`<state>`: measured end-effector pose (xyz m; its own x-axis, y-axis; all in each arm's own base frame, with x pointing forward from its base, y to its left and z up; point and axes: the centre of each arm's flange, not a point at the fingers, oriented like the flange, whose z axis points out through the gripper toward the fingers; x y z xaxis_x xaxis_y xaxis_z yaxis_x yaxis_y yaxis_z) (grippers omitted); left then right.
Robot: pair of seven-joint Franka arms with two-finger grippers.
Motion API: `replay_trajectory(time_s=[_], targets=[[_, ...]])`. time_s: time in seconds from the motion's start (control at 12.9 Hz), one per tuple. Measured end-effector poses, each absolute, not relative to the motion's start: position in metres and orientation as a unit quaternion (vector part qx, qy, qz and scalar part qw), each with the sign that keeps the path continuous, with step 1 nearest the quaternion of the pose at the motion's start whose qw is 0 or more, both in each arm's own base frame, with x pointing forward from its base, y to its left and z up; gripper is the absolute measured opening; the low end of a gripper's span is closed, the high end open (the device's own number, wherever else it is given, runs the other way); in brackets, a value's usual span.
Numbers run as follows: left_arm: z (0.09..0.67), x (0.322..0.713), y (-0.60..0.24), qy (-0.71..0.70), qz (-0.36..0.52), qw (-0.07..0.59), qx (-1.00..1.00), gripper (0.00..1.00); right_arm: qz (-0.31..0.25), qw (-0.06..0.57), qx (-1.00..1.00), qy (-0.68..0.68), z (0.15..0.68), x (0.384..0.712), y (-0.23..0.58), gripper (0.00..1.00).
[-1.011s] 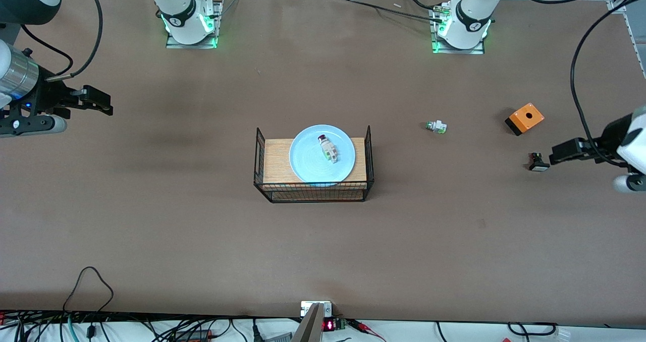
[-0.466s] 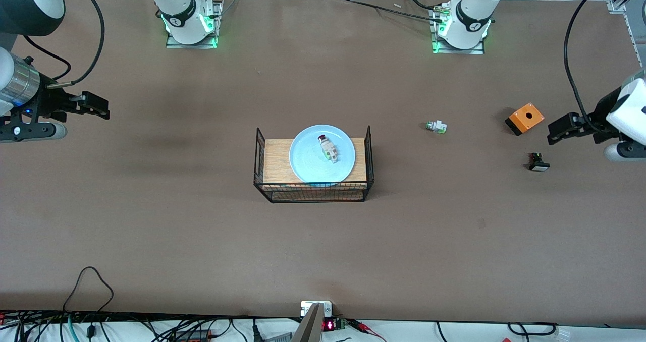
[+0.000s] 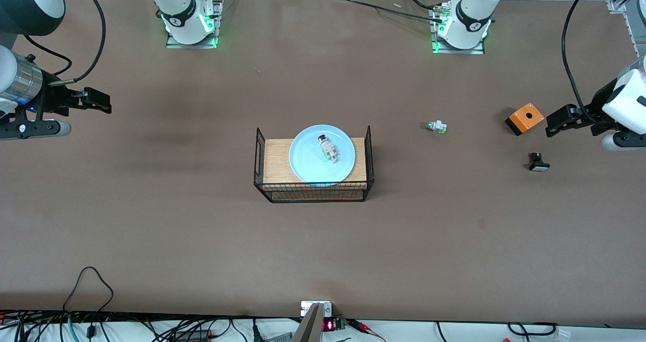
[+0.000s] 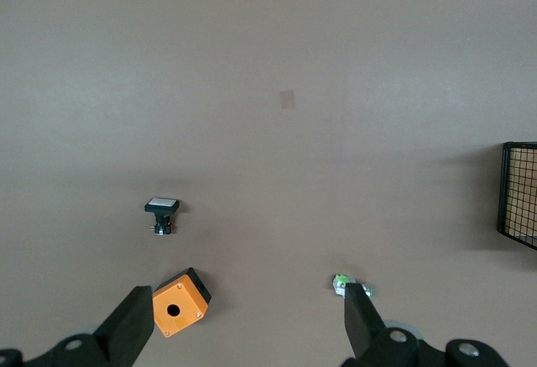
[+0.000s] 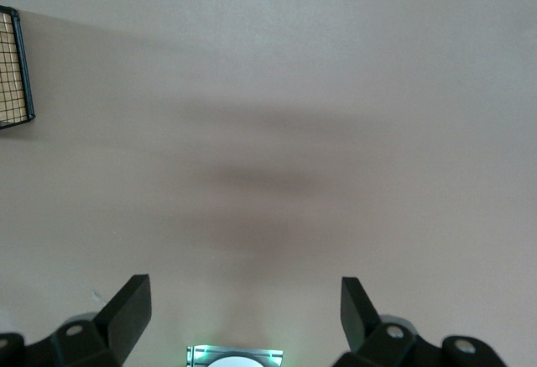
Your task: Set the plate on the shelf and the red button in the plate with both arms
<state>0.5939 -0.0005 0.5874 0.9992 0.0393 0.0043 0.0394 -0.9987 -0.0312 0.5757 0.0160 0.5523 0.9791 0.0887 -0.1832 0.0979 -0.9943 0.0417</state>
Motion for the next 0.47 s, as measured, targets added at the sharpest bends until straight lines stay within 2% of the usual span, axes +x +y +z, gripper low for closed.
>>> replay_trajectory(time_s=[0.47], targets=[[0.5883, 0.5905, 0.0059, -0.016, -0.001, 0.016, -1.0, 1.0, -0.091, 0.025, 0.994, 0.048, 0.5524, 0.5755, 0.0175, 1.0]])
